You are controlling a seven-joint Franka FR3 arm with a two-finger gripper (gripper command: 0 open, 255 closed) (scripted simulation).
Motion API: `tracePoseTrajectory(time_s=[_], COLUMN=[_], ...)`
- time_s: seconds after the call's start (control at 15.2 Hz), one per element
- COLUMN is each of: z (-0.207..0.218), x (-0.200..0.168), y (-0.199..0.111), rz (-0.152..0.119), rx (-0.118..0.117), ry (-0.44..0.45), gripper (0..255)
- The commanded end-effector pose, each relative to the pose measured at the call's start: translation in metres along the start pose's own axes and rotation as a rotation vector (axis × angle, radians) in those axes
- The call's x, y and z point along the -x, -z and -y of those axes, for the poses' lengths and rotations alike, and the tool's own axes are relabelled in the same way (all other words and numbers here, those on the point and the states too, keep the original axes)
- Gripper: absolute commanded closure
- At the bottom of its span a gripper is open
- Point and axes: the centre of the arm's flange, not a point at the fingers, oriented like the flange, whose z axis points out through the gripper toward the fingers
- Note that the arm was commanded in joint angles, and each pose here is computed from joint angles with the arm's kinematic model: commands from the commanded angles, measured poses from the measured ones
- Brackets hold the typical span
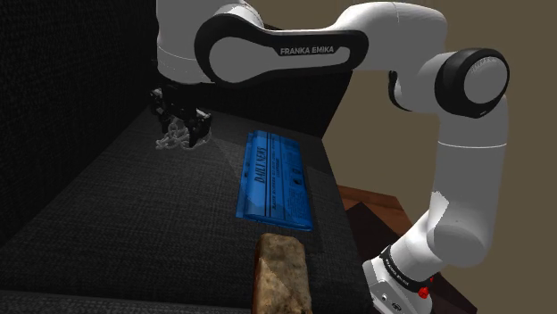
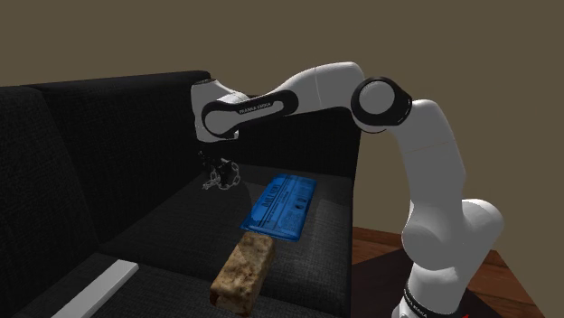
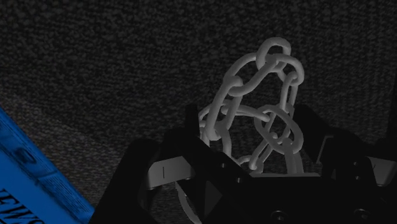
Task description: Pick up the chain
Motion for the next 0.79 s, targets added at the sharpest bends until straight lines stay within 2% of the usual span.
tracePoseTrajectory(time_s=[0.0,0.73], z=[0.001,0.005], x=[-0.001,-0.005], y=[-0.001,0.057], rz=[-0.001,-0.001], rx=[0.004,0.004], ry=[0.0,0.0], gripper=[255,255])
